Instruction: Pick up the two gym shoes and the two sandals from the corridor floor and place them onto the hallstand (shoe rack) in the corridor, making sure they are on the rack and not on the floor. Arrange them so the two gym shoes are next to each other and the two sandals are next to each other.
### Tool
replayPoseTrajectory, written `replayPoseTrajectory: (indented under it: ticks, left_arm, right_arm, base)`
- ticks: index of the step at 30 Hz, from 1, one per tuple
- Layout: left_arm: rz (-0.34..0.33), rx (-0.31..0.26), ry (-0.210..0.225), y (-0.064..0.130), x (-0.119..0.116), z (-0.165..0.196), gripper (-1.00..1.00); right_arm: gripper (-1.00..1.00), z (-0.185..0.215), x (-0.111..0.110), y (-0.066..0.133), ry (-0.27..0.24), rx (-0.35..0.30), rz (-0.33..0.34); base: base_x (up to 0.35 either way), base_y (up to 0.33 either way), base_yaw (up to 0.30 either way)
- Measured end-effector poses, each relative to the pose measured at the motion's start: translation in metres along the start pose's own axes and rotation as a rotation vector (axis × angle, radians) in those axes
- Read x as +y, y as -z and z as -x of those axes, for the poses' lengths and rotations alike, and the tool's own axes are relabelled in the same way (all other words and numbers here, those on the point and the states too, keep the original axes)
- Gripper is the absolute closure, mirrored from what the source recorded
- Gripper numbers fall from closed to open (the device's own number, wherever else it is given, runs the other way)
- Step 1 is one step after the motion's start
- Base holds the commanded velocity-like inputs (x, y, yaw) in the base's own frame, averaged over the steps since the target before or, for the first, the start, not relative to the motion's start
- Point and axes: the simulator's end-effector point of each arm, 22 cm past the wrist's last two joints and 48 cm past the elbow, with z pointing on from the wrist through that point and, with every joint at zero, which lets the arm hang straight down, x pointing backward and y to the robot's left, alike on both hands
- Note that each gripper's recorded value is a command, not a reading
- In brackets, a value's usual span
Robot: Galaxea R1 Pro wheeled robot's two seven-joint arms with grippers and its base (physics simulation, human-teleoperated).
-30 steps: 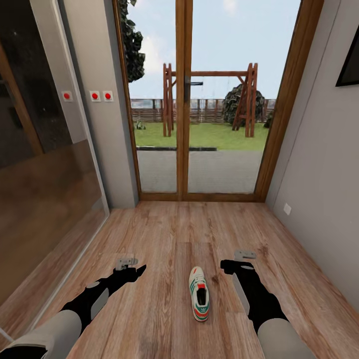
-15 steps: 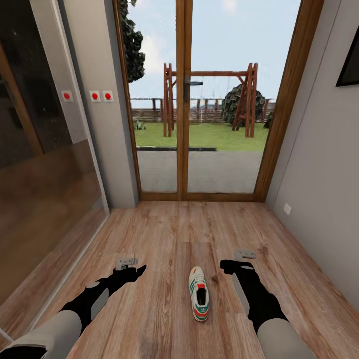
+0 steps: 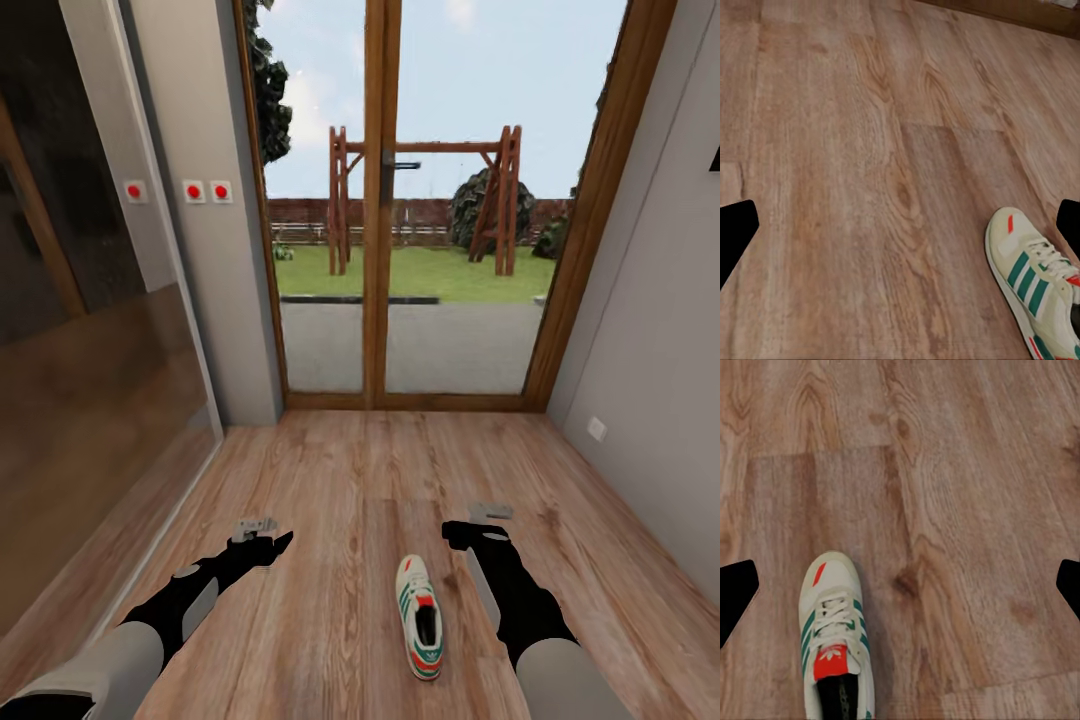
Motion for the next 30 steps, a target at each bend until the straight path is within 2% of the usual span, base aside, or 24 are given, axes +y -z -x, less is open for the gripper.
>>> replayPoseTrajectory:
  ticks: [12, 30]
  left_arm:
    - [-0.001, 0.000, 0.000, -0.0001, -0.0002, -0.0001, -1.00]
    - [-0.001, 0.002, -0.003, -0.0003, -0.0006, -0.0007, -1.00]
  right_arm:
    - [-1.00, -0.0001, -0.0002, -0.0001, 0.000, 0.000, -0.001]
    - [-1.00, -0.0002, 0.0001, -0.0002, 0.000, 0.000, 0.000]
  base:
    - [0.302, 0.008, 0.000]
    - [0.068, 0.000, 0.000]
